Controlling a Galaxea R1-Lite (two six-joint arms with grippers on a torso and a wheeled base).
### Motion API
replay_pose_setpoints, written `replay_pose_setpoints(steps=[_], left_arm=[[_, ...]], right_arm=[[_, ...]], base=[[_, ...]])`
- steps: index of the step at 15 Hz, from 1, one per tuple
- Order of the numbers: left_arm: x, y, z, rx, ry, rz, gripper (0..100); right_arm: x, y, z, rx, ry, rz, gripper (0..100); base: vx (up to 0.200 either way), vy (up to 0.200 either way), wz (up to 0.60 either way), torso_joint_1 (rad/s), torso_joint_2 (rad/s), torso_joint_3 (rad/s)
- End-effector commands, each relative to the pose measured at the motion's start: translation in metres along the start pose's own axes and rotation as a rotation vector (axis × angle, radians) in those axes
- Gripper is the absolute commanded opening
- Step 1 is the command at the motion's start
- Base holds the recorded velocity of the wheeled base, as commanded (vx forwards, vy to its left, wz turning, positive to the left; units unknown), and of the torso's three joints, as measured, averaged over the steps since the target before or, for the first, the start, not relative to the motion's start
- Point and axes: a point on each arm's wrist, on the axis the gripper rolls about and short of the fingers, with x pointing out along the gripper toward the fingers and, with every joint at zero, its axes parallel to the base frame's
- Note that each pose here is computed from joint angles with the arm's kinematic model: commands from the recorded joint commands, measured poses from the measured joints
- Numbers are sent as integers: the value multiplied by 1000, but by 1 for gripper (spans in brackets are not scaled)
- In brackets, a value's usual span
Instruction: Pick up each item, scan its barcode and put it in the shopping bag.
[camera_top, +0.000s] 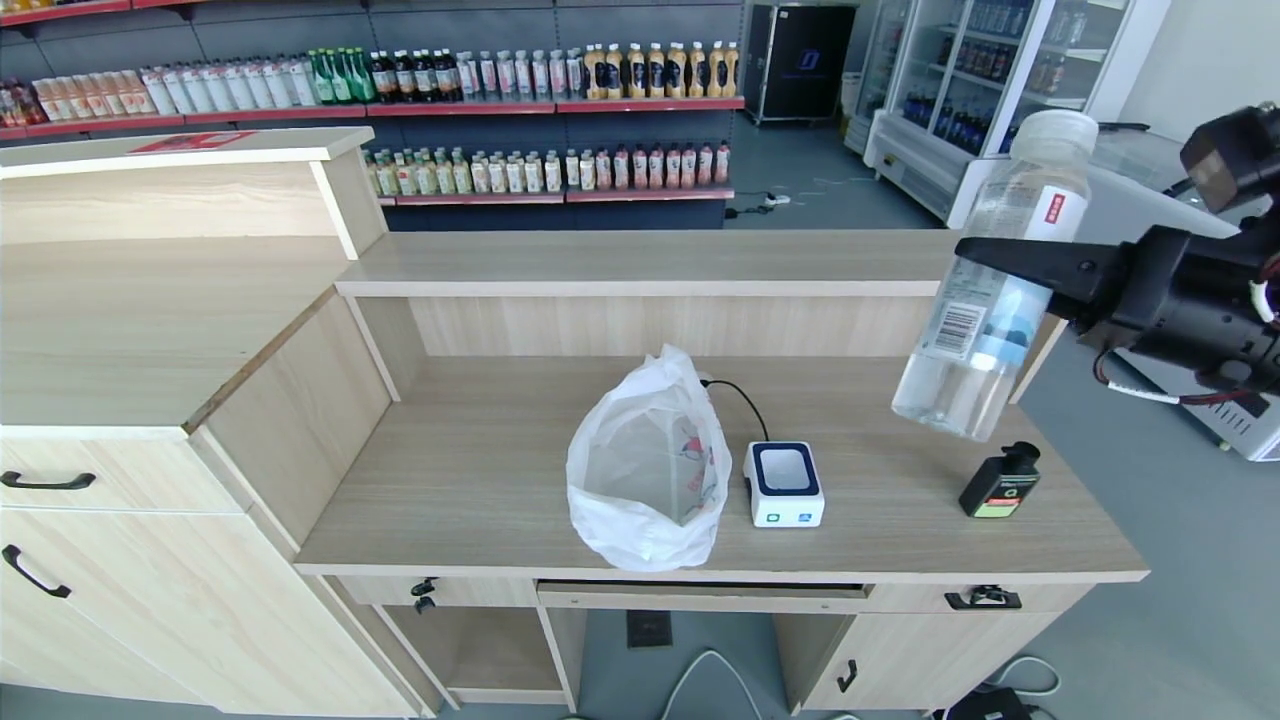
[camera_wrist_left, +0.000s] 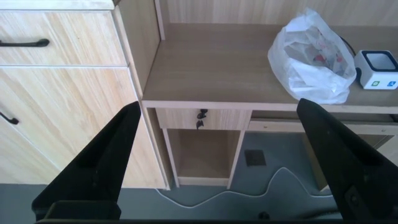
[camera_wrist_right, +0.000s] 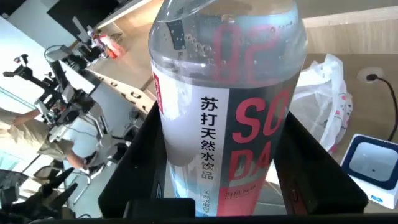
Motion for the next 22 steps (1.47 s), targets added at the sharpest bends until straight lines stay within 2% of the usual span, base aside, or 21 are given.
replay_pose_setpoints(steps=[1,3,6,10,22], left_arm=[[0,0,0,0,0,0,100],[0,0,0,0,0,0,100],[0,0,0,0,0,0,100],[0,0,0,0,0,0,100],[0,0,0,0,0,0,100]], right_arm=[[-26,54,5,-36,-14,127,0],[-32,70,-6,-22,19,185,0],[-41,81,-19,-9,52,227,0],[-60,80,-48,29,98,206,0],[-65,82,-52,36,115,232,0]], base=[[0,0,0,0,0,0],[0,0,0,0,0,0],[0,0,0,0,0,0],[0,0,0,0,0,0],[0,0,0,0,0,0]])
